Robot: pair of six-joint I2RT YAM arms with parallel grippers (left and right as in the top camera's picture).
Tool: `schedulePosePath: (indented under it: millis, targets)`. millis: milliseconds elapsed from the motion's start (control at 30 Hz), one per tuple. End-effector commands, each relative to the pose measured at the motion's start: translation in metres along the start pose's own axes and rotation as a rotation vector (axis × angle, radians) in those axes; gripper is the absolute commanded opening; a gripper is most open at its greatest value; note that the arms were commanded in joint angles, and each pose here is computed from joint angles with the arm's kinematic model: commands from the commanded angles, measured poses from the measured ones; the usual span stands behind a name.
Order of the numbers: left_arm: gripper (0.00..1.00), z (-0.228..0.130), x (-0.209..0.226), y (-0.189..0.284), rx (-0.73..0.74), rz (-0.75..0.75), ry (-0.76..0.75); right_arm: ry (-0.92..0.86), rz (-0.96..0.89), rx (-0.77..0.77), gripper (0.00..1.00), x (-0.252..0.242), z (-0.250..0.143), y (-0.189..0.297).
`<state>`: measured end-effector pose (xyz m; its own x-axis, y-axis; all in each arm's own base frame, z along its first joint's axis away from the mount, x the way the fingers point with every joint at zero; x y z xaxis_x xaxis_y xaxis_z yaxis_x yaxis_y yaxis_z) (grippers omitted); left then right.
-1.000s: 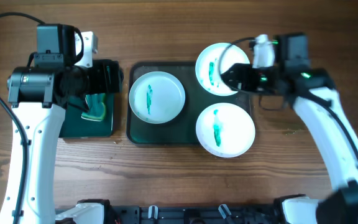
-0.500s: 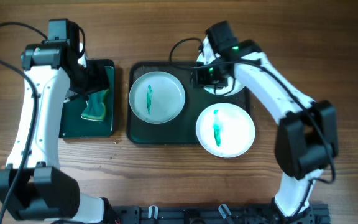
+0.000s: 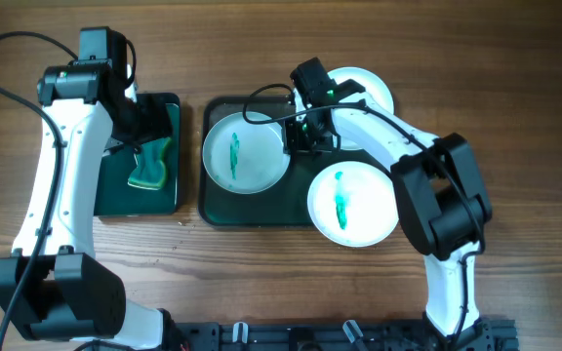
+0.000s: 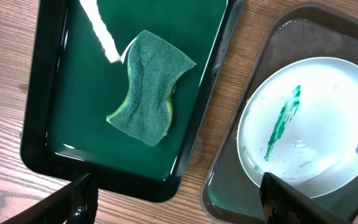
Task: Clean dirty plates on tray and stack at the side
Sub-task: 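Reach left gripper to sponge and right gripper to top-left plate rim, then grasp the green sponge with the left gripper and lift it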
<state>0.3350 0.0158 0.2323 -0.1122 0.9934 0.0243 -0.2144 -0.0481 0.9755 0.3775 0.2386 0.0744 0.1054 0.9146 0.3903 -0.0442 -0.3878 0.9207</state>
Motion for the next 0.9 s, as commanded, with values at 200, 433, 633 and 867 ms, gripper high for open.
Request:
schedulePosePath:
  millis: [200, 433, 633, 867]
  targets:
    - [0.78, 0.007, 0.009, -0.006, -0.003, 0.027, 0.027, -0.04, -0.036, 0.014, 0.04, -0.007, 0.001, -0.023]
    - [0.71, 0.01, 0.015, -0.039, 0.093, 0.034, -0.016, -0.039, -0.036, 0.014, 0.04, -0.008, 0.001, -0.024]
    - [0.65, 0.016, 0.018, -0.082, 0.168, 0.077, -0.045, -0.037, -0.033, 0.01, 0.04, -0.007, 0.001, -0.024]
    - [0.6, 0.018, 0.019, -0.129, 0.241, 0.076, -0.073, -0.038, -0.031, 0.009, 0.04, -0.007, 0.001, -0.024]
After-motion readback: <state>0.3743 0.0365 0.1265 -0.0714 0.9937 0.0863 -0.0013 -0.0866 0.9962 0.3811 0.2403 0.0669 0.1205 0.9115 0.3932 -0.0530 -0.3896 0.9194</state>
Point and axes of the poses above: each gripper's point midway between its finger pads, its own y axis back along the fingers, its own x axis along the line the jaws close on, z = x × y, the point moved 7 cm from there along y, back along the fingers, and after that the axes turned 12 degrees about -y, right-handed, at the moved point
